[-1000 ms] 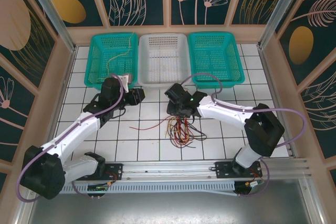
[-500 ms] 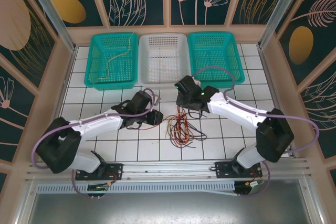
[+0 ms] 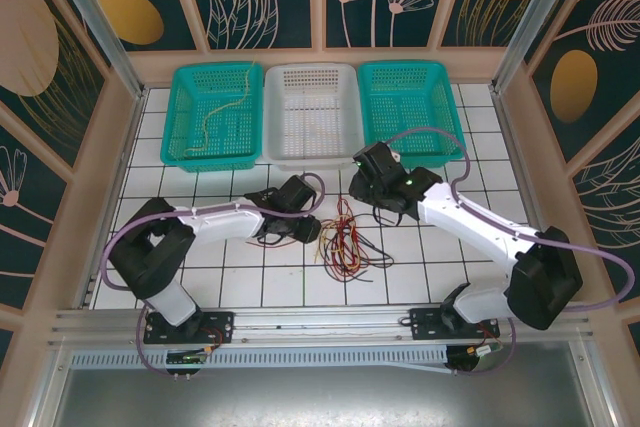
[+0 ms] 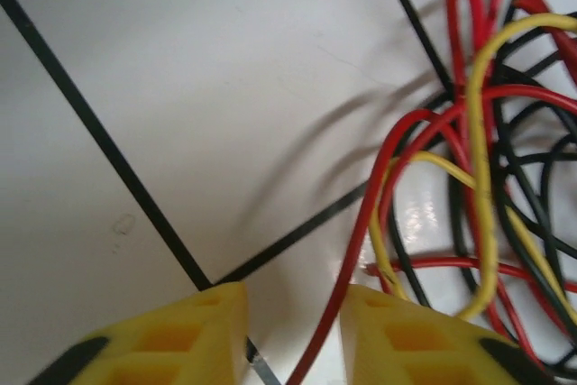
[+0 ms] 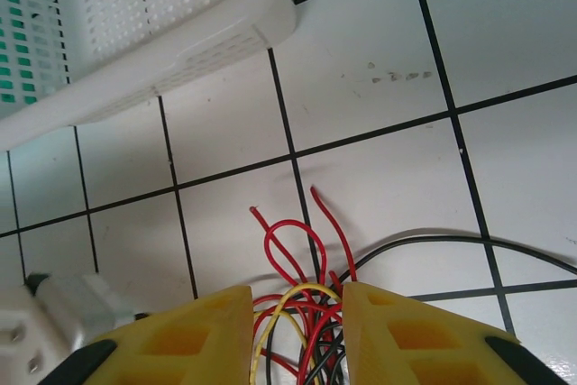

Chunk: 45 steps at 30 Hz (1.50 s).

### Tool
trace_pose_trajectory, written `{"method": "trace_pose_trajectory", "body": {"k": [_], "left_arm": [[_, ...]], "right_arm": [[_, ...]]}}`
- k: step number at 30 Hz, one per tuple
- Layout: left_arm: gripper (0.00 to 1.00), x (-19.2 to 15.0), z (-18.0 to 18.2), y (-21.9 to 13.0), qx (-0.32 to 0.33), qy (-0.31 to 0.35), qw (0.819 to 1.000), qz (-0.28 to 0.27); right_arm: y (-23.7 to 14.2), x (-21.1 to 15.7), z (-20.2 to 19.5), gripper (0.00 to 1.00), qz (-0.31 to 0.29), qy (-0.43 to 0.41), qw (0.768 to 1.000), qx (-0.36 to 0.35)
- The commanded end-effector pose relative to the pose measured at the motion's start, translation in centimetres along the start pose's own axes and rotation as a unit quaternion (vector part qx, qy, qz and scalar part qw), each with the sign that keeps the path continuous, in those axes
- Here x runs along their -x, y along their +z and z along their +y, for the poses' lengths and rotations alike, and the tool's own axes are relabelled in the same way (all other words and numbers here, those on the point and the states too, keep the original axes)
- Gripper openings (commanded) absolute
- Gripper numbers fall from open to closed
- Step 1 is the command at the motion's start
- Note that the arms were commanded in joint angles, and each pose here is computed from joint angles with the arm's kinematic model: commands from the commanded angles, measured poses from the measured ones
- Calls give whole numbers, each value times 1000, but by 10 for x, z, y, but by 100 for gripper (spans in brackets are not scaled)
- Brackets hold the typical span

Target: Untangle the cables

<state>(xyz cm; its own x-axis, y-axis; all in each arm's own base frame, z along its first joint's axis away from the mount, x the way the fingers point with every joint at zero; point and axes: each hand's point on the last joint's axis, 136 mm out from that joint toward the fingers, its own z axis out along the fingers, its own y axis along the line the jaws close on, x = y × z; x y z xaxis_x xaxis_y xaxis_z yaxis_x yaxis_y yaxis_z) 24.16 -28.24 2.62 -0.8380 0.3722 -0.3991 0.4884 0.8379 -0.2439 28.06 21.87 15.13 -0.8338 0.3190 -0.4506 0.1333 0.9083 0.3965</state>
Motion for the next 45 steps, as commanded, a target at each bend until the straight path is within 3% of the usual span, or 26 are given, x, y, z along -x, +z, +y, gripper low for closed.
{"method": "trace_pose_trajectory", "body": {"k": [1,6,10,16,18,22,34,38,45], "left_arm": [[19,0,10,4,37,10,999,14],[0,4,10,2,37,17,999,9],[0,33,3,-35,39,15,998,-52],[0,94,-23,-133,9,12,983,-186],[0,105,-29,-163,-1,16,976,-218],[0,119,-34,-210,-2,19,965,-262],[0,151,-52,-332,-25,15,928,-371],[0,167,-45,-372,7,0,912,-409],[0,210,-28,-415,88,-25,873,-479]], "right_arm": [[-6,4,-2,32,-9,10,1000,8],[-5,1,-10,31,-7,20,1000,9],[-8,1,-13,30,-11,22,1000,19],[4,-14,-7,32,20,8,999,42],[6,-17,0,37,25,4,998,63],[14,-29,13,45,47,-8,994,99],[60,-79,3,45,124,-7,990,71],[65,-86,-2,44,127,-10,990,51],[36,-53,7,44,70,-17,996,53]]}}
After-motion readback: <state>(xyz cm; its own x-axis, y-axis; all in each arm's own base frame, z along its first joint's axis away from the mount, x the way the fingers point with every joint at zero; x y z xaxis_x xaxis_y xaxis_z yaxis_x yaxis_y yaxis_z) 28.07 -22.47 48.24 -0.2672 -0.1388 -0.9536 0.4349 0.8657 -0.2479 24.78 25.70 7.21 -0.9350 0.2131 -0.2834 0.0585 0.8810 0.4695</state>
